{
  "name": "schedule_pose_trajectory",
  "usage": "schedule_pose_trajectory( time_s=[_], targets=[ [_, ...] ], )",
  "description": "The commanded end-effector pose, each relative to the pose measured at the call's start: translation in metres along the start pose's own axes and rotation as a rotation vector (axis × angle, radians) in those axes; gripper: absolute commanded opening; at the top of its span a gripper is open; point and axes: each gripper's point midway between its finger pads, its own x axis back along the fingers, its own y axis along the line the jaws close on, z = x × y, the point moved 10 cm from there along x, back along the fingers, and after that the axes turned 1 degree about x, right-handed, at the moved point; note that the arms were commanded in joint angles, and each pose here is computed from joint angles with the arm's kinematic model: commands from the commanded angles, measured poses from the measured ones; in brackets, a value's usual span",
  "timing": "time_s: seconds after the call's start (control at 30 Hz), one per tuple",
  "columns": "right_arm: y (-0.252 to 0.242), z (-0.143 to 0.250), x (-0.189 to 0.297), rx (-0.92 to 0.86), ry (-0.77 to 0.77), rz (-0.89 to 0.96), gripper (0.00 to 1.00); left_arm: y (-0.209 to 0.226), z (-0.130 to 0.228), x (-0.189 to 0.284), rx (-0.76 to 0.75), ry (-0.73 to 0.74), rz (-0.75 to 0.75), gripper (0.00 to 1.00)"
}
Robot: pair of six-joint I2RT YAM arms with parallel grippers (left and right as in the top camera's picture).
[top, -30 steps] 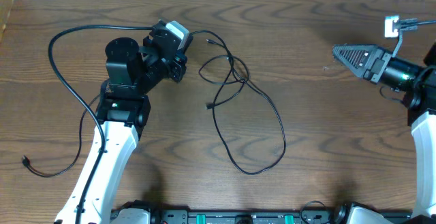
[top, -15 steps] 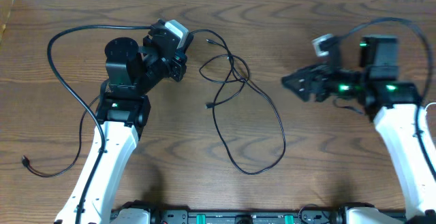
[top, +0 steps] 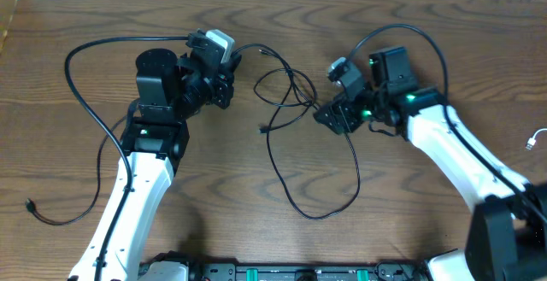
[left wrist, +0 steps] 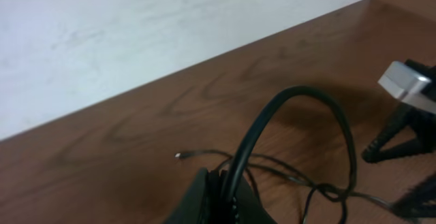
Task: Untangle cables
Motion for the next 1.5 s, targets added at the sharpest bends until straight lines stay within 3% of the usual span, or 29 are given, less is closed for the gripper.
schedule_pose_trajectory(
  time_s=[0.0, 0.33, 0.5, 0.63, 0.9, 1.0, 1.07, 1.1, 1.17, 1.47],
  targets=[
    [-0.002, -0.003, -0.018, 0.049, -0.003, 0.016, 0.66, 0.006, 0.003, 0.004, 0.018, 0.027, -0.093, 0.07],
    [0.014, -0.011, -0.056, 0.292, -0.053, -0.012, 0.64, 0.021, 0.022, 0.009, 0.049, 0.171, -0.325, 0.07],
    [0.016, -0.010, -0.060, 0.306, -0.033, 0.042, 0.50, 0.021, 0.023, 0.009, 0.051, 0.180, -0.330, 0.07],
    [0.016, -0.013, -0.060, 0.317, -0.047, 0.046, 0.27, 0.021, 0.024, 0.009, 0.054, 0.190, -0.333, 0.07],
    [0.018, -0.013, -0.060, 0.317, -0.056, 0.017, 0.01, 0.025, 0.029, 0.012, 0.055, 0.230, -0.412, 0.08],
    [0.020, -0.013, -0.060, 0.319, -0.063, -0.013, 0.02, 0.025, 0.030, 0.012, 0.056, 0.233, -0.411, 0.07],
    [0.020, -0.014, -0.060, 0.320, -0.064, -0.016, 0.13, 0.025, 0.030, 0.012, 0.057, 0.234, -0.411, 0.08],
    [0.020, -0.014, -0.060, 0.334, -0.064, -0.015, 0.27, 0.025, 0.030, 0.012, 0.058, 0.239, -0.411, 0.07],
    [0.020, -0.014, -0.060, 0.376, -0.066, -0.013, 0.34, 0.025, 0.032, 0.012, 0.060, 0.248, -0.409, 0.07],
    [0.019, -0.022, -0.060, 0.657, -0.122, 0.016, 0.45, 0.021, 0.040, 0.013, 0.078, 0.300, -0.373, 0.07]
  ],
)
